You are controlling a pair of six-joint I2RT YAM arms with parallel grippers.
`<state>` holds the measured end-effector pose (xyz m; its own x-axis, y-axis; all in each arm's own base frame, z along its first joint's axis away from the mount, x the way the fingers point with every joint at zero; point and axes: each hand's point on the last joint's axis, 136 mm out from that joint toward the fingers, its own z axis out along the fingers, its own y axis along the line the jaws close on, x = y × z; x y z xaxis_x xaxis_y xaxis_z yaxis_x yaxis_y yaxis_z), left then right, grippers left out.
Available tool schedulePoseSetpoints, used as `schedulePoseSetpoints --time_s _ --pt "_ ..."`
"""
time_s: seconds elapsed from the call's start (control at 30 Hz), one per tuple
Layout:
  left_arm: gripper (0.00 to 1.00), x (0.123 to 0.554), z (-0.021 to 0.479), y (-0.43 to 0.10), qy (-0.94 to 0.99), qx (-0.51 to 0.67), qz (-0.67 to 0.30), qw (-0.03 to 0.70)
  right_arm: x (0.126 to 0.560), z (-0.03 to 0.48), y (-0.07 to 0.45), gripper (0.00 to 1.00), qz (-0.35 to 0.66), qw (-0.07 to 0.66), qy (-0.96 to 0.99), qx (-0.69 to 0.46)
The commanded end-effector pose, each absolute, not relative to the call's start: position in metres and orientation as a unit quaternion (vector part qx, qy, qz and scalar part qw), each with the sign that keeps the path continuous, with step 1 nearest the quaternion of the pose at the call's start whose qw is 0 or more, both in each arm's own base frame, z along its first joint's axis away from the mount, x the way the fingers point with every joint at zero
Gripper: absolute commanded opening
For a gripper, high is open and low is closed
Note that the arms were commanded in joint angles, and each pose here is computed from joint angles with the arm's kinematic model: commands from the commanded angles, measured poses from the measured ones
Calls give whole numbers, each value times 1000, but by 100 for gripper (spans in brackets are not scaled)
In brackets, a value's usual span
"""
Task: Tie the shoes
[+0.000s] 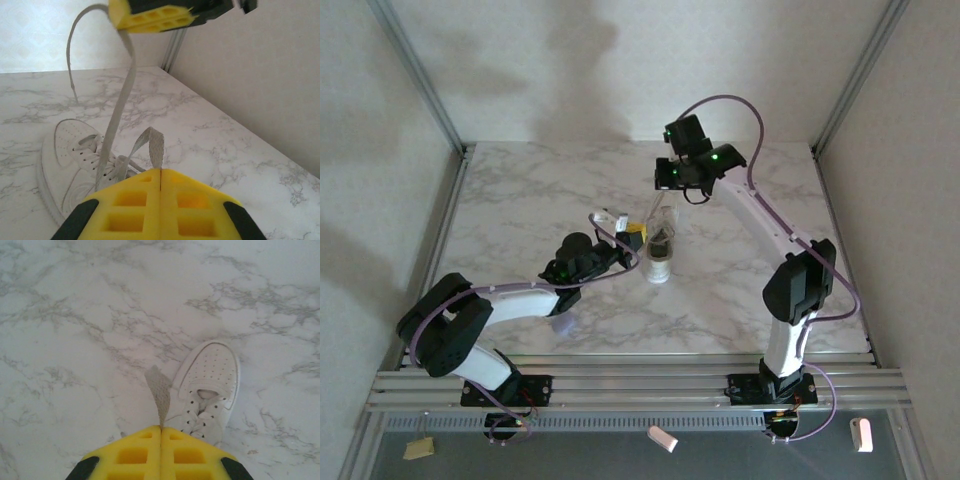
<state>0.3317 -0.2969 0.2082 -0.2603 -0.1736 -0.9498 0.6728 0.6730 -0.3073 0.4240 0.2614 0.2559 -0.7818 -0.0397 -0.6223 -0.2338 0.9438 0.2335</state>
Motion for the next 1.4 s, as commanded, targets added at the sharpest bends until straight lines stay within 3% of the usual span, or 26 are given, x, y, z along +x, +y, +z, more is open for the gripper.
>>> schedulePoseSetpoints --time_s 0.0,0.47,1.0,1.2,1.37 --pt "0 334 227 -297 696 173 -378 586 414 255 237 0 108 319 940 -45" --pt "0 330 224 -301 699 194 -376 576 397 224 189 0 15 326 944 43" --pt "0 332 232 -307 700 210 -377 569 463 242 204 0 44 361 930 44" --pt "0 330 231 -306 701 203 -386 564 498 239 225 0 53 341 938 22" --pt "0 331 231 -306 703 199 -387 563 500 219 223 0 29 322 946 17"
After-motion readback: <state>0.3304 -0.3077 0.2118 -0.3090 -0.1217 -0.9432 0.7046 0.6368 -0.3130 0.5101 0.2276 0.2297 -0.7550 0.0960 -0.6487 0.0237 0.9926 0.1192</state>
